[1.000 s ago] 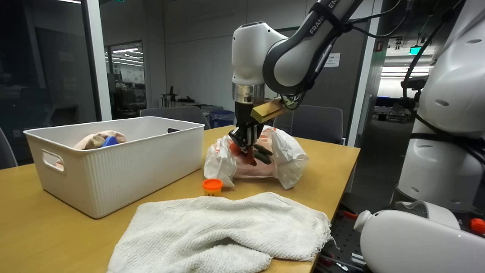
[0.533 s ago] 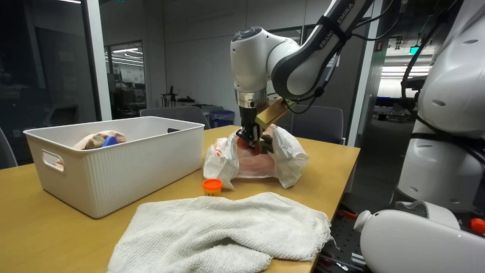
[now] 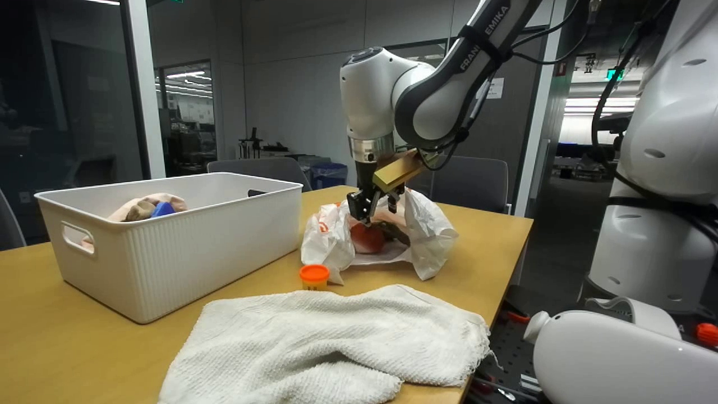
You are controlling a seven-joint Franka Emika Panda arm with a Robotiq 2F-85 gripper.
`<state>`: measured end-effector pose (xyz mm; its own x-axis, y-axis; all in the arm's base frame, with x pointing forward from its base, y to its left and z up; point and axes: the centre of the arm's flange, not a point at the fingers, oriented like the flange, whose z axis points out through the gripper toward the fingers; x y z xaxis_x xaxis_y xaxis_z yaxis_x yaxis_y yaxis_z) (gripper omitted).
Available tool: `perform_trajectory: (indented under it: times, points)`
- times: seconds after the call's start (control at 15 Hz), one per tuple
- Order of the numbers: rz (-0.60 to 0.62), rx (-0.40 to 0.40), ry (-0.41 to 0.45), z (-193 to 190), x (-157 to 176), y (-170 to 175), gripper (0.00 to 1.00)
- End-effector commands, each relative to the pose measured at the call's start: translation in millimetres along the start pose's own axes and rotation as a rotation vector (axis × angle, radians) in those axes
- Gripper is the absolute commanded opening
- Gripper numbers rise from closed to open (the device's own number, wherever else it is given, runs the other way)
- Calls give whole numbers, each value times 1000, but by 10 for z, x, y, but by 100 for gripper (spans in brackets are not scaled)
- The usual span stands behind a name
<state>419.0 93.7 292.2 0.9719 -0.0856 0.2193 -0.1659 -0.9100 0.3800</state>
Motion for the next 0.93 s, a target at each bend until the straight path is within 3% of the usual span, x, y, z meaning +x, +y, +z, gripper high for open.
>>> perform_trajectory:
  times: [0.0, 0.4, 0.67, 0.87]
  points:
    - [-8, 130, -141, -329, -35, -92, 100]
    - [-192, 310, -397, -662, -411, -500, 100]
    - [-345, 422, -461, -917, -608, -913, 100]
    - [-404, 461, -436, -940, -659, -1175, 100]
